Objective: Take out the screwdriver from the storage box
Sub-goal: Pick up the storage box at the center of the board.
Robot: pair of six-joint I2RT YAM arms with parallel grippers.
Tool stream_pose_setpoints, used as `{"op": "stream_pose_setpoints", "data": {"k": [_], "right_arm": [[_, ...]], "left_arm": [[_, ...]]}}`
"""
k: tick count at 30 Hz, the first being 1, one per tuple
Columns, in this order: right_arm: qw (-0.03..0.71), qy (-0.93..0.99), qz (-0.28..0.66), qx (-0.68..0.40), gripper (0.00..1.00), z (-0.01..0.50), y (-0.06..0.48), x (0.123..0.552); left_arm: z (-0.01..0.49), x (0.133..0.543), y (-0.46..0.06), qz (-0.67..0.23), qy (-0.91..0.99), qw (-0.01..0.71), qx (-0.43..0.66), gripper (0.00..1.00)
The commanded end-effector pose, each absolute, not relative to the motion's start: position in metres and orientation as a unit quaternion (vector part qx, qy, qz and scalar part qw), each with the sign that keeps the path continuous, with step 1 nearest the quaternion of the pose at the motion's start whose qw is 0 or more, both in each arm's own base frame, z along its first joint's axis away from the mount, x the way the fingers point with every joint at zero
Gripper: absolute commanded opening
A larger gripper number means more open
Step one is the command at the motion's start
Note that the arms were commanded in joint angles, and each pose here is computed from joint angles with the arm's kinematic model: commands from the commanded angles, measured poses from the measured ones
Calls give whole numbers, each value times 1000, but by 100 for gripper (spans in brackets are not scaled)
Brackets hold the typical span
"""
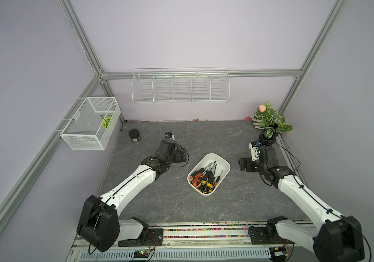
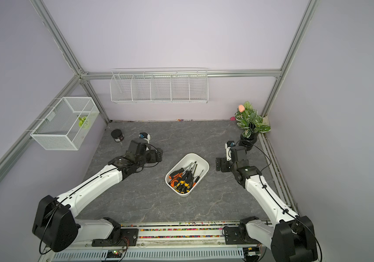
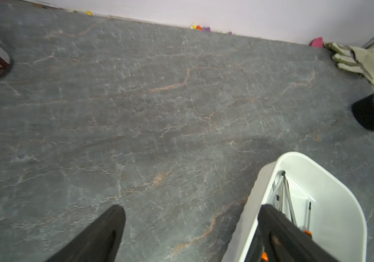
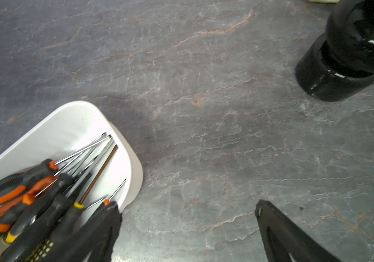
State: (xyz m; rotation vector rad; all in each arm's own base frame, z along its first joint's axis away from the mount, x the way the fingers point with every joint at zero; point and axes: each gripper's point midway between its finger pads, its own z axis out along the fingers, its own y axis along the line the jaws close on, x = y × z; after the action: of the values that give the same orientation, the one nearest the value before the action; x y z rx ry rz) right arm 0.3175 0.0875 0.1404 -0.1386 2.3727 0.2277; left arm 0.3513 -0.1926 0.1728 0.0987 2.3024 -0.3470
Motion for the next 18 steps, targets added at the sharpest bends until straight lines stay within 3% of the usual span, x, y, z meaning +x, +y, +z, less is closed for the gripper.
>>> {"op": "stream_pose_setpoints", "data": {"k": [1, 18], "right_arm": [[344, 932, 95, -67, 97, 130, 98, 300], [334, 932, 89, -112, 96, 122, 122, 286]], "left_arm": [[159, 347, -209, -145, 919, 365, 42, 96], [103, 358, -249, -144, 944, 293, 53, 87]]}}
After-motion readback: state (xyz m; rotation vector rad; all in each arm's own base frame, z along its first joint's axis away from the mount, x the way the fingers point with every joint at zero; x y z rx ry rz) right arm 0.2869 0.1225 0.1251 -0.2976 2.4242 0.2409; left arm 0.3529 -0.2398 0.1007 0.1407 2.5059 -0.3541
